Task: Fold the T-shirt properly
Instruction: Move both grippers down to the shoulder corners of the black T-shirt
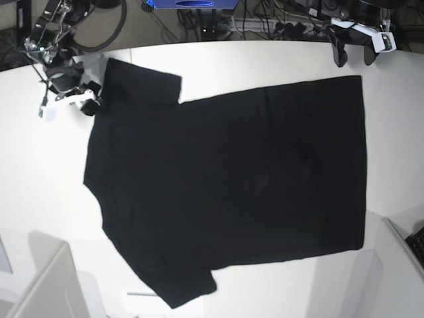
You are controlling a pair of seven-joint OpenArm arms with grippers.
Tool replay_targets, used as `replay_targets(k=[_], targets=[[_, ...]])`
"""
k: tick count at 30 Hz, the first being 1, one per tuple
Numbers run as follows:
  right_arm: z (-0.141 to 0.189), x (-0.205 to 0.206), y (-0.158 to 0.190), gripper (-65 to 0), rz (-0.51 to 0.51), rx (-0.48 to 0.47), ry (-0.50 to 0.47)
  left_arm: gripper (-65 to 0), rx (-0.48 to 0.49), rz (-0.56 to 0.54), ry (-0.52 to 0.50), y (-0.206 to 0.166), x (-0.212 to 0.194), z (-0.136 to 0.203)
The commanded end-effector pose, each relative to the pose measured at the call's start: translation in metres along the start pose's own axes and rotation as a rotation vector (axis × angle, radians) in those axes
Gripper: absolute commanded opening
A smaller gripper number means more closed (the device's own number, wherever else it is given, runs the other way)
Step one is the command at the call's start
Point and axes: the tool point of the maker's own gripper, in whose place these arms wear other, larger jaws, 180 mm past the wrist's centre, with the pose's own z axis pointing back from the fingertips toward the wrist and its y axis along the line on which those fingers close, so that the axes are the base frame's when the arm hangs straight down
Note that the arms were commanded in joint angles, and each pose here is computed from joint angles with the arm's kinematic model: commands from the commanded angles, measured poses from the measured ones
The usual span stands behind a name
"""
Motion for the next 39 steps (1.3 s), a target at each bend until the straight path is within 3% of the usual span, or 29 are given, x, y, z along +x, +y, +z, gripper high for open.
replay_targets(k=[1,8,15,20,27,30,33,39], targets=[[0.001,0.009,0.001,-36.9,0.012,0.012,-0.025,-22.5,0.001,0.003,-0.033,0.004,0.009,0.002],[-0.015,-0.01,-0.024,-36.9,-0.006,-0.029,0.062,-23.0,0.039,0.095,-0.028,0.02,0.002,0.002],[-0.024,-0.039,-0.001,-36.9,0.046,0.027,0.149,-23.0,0.089,0.223,0.072,0.043,-0.015,-0.008],[-0.025,-0.049,0.006,-37.1,0.061,0.044,0.174,-22.7,0.158,0.263,0.065,0.065,-0.005,-0.008],[-0.024,-0.052,0.005,-38.0,0.061,0.043,0.184,-22.9,0.05,0.249,0.091,0.045,-0.002,-0.019],[-0.024,-0.052,0.005,-44.6,0.061,0.043,0.185,-22.9,0.063,0.268,0.099,0.049,-0.009,-0.023],[-0.024,-0.054,0.005,-63.9,0.061,0.042,0.194,-22.9,0.074,0.297,0.095,0.053,-0.013,-0.03],[-0.024,-0.059,0.007,-65.0,0.062,0.047,0.243,-22.9,0.074,0.324,0.08,0.054,-0.012,-0.041]])
